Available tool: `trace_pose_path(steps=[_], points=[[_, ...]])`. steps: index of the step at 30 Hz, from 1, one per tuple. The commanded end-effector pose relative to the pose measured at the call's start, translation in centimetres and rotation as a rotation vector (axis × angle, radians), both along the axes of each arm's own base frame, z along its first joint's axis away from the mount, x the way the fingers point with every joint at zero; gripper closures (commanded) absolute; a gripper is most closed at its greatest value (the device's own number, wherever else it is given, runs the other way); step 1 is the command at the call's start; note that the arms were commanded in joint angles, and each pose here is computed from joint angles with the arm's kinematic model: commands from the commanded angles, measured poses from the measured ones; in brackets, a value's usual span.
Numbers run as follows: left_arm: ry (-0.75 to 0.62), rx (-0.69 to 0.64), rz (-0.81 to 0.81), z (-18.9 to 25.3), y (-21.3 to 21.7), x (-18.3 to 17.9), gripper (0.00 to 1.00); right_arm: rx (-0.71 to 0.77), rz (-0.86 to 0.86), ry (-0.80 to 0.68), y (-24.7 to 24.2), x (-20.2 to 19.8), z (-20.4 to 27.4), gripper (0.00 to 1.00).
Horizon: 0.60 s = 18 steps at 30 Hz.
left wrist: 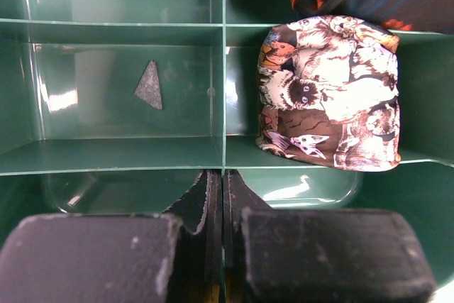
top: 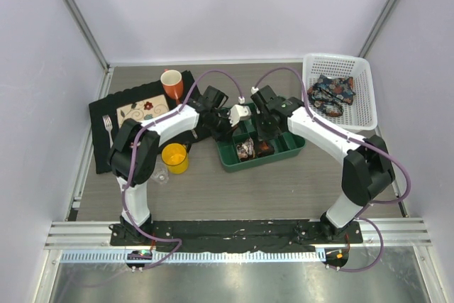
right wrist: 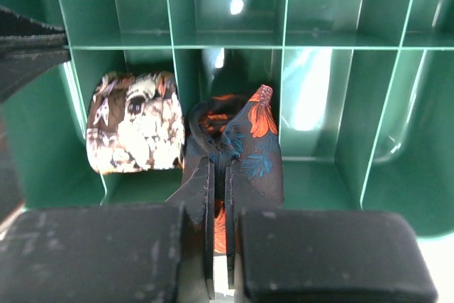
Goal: Roll the ties
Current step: Place the tie in the storage box.
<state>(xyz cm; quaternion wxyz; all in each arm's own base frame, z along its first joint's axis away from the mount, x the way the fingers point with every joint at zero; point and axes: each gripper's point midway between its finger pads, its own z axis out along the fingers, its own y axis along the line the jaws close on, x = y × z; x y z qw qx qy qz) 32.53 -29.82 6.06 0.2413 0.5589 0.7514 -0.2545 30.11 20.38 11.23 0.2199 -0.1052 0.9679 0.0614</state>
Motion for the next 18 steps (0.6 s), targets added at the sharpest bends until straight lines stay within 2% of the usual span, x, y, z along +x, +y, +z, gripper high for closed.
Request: trace_pose_path(steps=[1,8,13,18], points=[[0.120,0.014,0.007,-1.3,0.4,-2.5,1.00,-0.006,-0.025,-0.057,0.0,1.1,-1.1,0.99],[0.127,0.015,0.010,-1.5,0.4,-2.6,1.00,-0.012,-0.037,-0.052,-0.3,0.8,-3.3,0.99],[0.126,0.015,0.012,-1.6,0.4,-2.5,1.00,0.016,-0.055,-0.106,-0.4,0.7,-2.4,0.99],[0.136,0.021,0.013,-1.9,0.3,-2.6,1.00,0.002,-0.071,-0.115,-1.2,0.1,-3.7,0.99]])
